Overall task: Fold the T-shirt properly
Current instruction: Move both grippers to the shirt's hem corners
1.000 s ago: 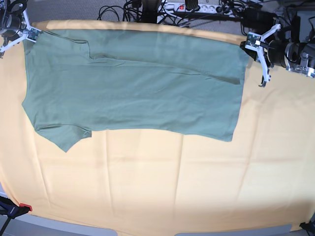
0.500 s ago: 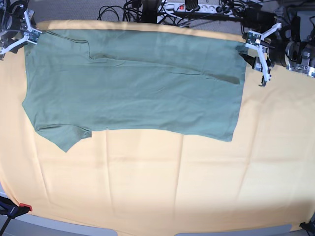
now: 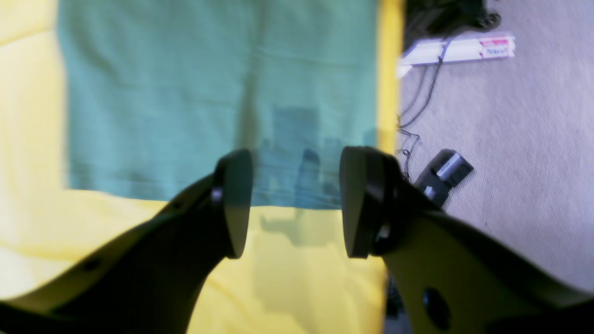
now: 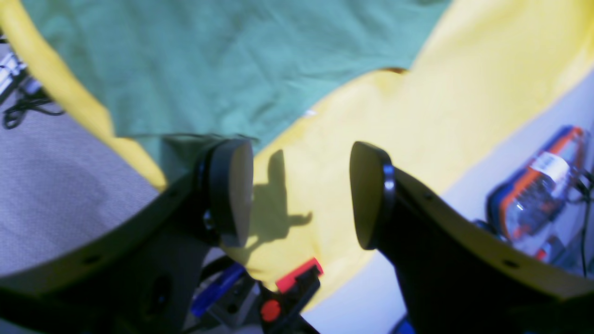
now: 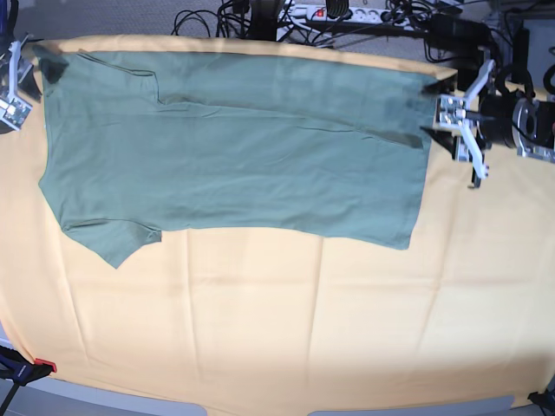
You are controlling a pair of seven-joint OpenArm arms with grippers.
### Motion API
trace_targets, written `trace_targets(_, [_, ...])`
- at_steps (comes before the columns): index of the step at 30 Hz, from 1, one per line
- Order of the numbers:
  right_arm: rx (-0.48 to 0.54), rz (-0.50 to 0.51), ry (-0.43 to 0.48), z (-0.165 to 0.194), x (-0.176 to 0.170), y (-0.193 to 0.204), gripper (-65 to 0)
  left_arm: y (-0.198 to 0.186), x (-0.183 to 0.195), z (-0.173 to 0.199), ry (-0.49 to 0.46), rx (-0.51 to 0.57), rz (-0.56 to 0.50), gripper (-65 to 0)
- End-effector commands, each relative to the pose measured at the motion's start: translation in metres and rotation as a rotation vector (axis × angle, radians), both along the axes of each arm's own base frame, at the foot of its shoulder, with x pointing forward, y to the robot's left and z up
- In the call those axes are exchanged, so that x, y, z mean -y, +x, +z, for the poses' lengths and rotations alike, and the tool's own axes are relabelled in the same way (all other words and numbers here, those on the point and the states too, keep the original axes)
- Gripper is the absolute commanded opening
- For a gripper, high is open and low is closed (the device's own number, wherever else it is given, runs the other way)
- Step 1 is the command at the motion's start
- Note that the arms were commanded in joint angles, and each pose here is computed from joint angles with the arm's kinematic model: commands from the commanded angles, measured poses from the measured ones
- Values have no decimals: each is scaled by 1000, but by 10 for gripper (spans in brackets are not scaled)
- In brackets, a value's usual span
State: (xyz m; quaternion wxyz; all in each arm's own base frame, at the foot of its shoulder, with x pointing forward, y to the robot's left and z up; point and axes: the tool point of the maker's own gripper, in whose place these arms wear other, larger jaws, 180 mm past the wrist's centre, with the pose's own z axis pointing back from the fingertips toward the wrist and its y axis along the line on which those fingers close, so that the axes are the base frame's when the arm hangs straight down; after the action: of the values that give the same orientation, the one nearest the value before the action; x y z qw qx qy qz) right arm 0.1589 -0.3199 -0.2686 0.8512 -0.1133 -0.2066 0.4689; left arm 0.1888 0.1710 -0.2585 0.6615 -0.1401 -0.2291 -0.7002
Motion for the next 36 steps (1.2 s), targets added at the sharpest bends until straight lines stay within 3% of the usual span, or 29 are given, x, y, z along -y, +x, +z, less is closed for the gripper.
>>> trace_targets(1, [16,16,-8,6,-1,5,-299,19,-2,13,-26,53,53,-338])
trace_targets(8, [29,-5,-3,6,0,6,-299,123,-30,38,-176,182,418,-338])
trace_targets(15, [48,-25,-1,8,1,9,-299,198,-74,18,-398,14,769,-338])
trace_targets(20, [68,-46,1,10,3,12,-299,228,-97,-8,-563,-148,968,-338])
trace_targets(23, [79,-43,11,11,1,14,-299,238,-105,-31,-611,-230,1091,-338])
trace_targets(29, [93,-33,31,12,-3,16,-298,239,-82,-68,-631,-361,1156,-338])
trace_targets(36, [108,-41,36,14,-3,18,-299,221,-27,-94,-550,-560,1071,-338])
